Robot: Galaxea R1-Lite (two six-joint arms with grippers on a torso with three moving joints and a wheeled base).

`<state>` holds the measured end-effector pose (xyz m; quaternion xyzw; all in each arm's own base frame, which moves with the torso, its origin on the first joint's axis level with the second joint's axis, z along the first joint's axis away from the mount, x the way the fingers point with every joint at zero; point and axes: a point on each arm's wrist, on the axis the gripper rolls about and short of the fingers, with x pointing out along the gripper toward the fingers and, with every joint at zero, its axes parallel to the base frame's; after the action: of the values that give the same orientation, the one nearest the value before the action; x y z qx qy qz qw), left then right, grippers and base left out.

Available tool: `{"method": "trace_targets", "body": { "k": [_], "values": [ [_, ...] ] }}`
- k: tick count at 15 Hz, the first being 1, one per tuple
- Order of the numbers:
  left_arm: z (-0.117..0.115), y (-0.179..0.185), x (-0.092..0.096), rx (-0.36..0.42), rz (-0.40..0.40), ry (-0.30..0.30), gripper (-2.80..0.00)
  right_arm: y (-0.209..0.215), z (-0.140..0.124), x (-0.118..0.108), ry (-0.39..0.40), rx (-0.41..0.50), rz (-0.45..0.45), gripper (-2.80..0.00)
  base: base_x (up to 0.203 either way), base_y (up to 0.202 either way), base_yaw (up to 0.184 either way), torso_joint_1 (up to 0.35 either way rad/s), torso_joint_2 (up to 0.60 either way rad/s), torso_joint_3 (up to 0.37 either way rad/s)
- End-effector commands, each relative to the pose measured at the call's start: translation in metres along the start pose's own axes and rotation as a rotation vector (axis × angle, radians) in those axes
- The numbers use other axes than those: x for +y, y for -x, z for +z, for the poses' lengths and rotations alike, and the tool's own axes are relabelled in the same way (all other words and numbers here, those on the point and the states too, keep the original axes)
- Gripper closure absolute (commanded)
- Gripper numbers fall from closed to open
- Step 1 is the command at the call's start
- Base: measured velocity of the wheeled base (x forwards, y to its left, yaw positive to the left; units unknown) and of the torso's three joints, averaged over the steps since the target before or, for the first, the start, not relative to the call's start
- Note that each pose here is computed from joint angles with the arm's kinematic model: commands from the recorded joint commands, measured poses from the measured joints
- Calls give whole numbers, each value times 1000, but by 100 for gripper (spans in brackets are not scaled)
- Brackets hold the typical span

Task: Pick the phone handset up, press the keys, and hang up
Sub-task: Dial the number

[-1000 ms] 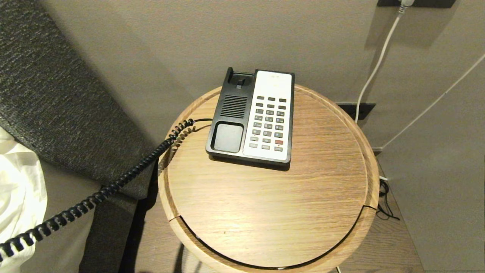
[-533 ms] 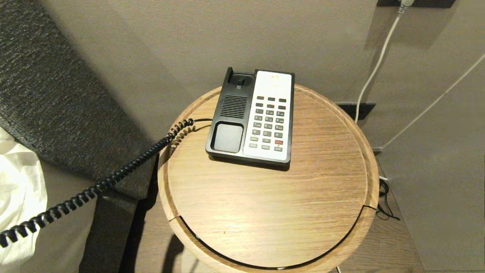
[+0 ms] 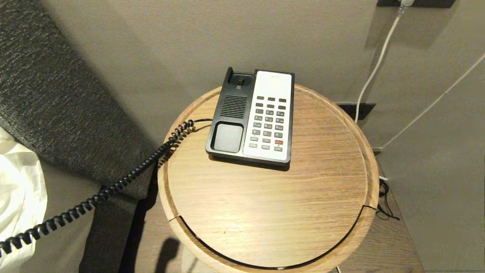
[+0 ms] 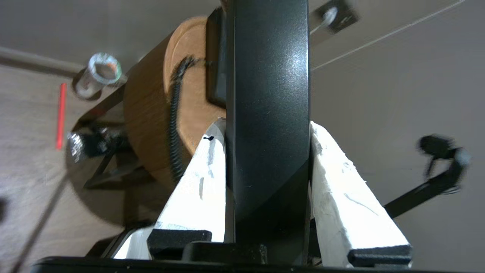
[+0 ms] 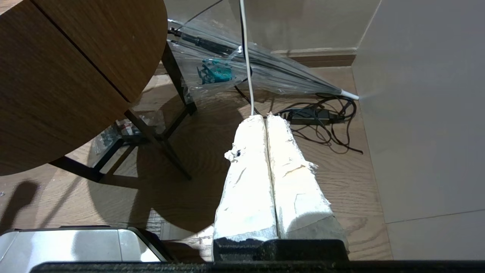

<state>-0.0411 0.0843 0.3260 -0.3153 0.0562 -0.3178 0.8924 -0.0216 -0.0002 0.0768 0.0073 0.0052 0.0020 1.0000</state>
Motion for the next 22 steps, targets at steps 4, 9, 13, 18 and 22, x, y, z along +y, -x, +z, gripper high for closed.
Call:
{"method": "trace_targets", "body": {
  "k": [4, 9, 13, 18, 22],
  "values": [
    [11, 6, -5, -29, -42, 19, 0, 1, 4, 0, -6, -22, 0, 0, 0, 0, 0, 0, 0, 0],
    [11, 5, -6, -20, -56, 20, 0, 65, 89, 4, -60, -88, 156, 0, 0, 0, 0, 0, 0, 0],
    [11, 3, -7, -22, -65, 23, 0, 89, 154, 8, -160, -67, 295, 0, 0, 0, 0, 0, 0, 0],
    [8, 1, -6, -11, -59, 18, 0, -43, 245, 12, -293, 287, 359, 0, 0, 0, 0, 0, 0, 0],
    [8, 3, -5, -16, -63, 26, 0, -165, 270, 27, -270, 446, 433, 0, 0, 0, 0, 0, 0, 0]
  ]
}}
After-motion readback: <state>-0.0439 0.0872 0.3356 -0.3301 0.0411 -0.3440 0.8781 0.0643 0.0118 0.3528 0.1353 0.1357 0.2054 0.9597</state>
